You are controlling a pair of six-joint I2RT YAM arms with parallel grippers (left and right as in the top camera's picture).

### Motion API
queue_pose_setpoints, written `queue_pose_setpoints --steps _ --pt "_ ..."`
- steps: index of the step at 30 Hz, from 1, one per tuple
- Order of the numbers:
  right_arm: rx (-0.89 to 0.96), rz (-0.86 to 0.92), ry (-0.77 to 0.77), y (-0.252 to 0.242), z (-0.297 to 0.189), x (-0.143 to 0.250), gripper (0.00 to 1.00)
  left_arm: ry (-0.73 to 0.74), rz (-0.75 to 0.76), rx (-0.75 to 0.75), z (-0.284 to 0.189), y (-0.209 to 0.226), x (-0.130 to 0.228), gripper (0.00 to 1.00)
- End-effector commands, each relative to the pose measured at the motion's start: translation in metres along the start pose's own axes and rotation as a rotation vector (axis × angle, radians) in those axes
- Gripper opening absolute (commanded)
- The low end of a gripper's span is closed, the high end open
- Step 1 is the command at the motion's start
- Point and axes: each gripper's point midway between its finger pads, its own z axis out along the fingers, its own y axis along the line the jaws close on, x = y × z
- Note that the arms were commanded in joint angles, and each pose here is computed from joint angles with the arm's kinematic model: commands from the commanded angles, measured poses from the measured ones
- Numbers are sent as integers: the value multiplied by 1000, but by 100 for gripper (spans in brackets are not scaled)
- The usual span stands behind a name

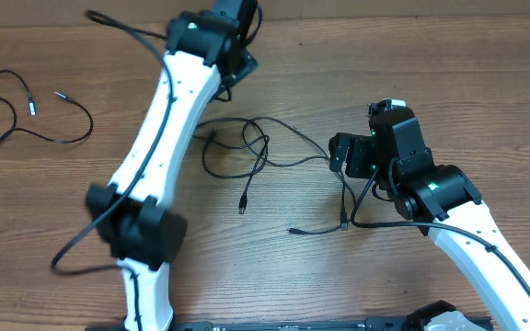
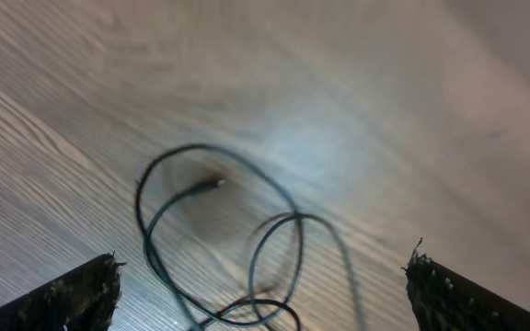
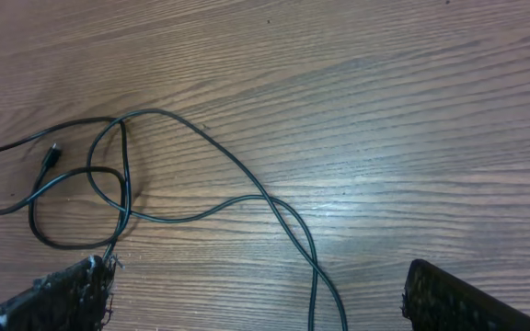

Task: Untangle cables
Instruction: 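Lower the left gripper into the pile and grasp a black strand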

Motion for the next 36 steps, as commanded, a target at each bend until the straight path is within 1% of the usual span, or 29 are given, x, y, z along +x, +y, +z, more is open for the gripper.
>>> queue_pose_setpoints --steps 1,2,4,6,11,15,17,21,24,28,31,33,34,35,36 --pt "2 -1 -15 0 -1 -4 100 -65 -3 -14 -10 15 -4 100" --pt "2 -1 -15 0 -1 -4 100 -52 -17 -24 -1 18 1 100" --pt "2 -1 -15 0 -1 -4 100 -37 -95 -49 25 29 17 99" --pt "2 -1 -15 0 -1 -4 100 -24 -147 -33 39 35 28 99" --pt "2 -1 -15 0 -1 -4 100 -38 -176 71 42 38 39 99" --pt "2 -1 -15 0 -1 -4 100 35 -209 162 35 44 60 100" --pt "2 -1 -15 0 -1 -4 100 45 -239 153 37 55 67 100" --pt "2 -1 -15 0 -1 -4 100 147 -227 127 52 57 91 100" --pt "2 -1 -15 0 -1 -4 100 232 -212 104 66 57 109 92" --pt "2 -1 -15 0 -1 -4 100 287 -206 44 79 65 124 88" --pt "2 -1 -15 0 -1 -4 100 292 -227 22 88 66 128 86" --pt "2 -1 -15 0 -1 -4 100 294 -228 11 96 66 130 79" --pt "2 -1 -15 0 -1 -4 100 296 -227 4 103 65 132 67" --pt "2 -1 -15 0 -1 -4 100 298 -226 -1 107 65 133 59" --pt "2 -1 -14 0 -1 -4 100 299 -225 -5 113 64 135 42"
